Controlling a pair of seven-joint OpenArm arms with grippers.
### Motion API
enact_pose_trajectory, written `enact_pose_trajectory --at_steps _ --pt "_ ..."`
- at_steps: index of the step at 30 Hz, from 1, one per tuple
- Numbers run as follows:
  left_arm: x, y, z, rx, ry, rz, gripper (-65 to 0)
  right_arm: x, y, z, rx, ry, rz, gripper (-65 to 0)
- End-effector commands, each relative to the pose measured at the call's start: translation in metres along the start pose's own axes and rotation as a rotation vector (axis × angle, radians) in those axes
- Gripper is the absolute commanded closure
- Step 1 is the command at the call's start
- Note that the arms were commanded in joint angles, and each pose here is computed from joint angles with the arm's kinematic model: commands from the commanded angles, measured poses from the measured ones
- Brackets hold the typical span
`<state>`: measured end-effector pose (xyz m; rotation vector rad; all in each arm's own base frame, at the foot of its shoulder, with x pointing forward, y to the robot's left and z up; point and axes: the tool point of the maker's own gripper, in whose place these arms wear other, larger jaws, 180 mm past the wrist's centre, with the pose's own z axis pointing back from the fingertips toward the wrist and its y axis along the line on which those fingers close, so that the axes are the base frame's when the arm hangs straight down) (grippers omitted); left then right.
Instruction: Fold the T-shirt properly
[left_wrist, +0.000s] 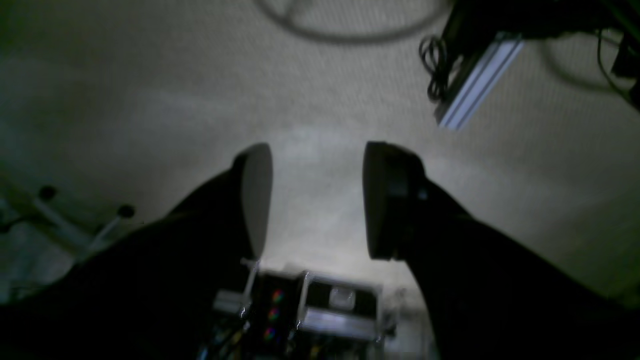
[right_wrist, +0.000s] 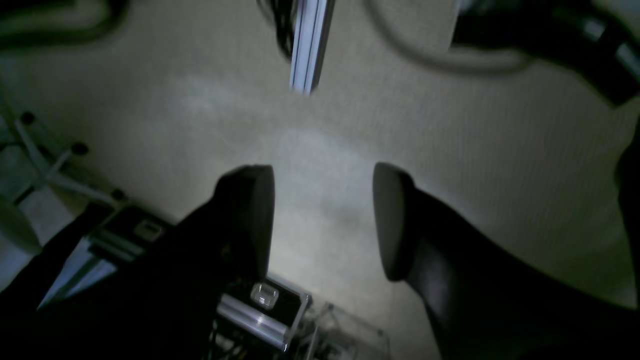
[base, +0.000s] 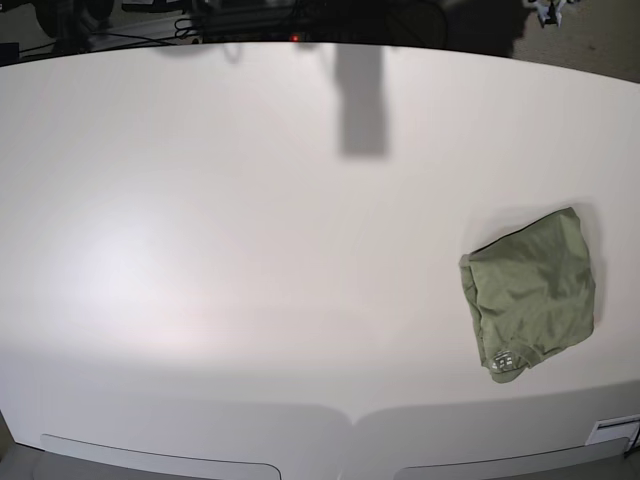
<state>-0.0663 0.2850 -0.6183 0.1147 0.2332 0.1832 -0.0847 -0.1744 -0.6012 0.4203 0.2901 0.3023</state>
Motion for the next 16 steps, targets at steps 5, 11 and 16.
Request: enact_pose_trajectory --at_steps 5,11,16 --pt "-0.007 0.01 0.001 0.02 0.02 -0.003 -29.4 0.018 -0.005 0.008 -0.003 -0.03 0.022 -31.6" --pt "-0.014 -0.012 -0.003 -0.015 0.034 -0.001 -29.4 0.024 -0.004 0.007 0.0 -0.071 0.022 -31.6" --pt "-0.014 -0.033 -0.004 -0.047 0.028 -0.005 -29.4 0.03 -0.004 0.008 0.0 -0.103 0.022 -31.6"
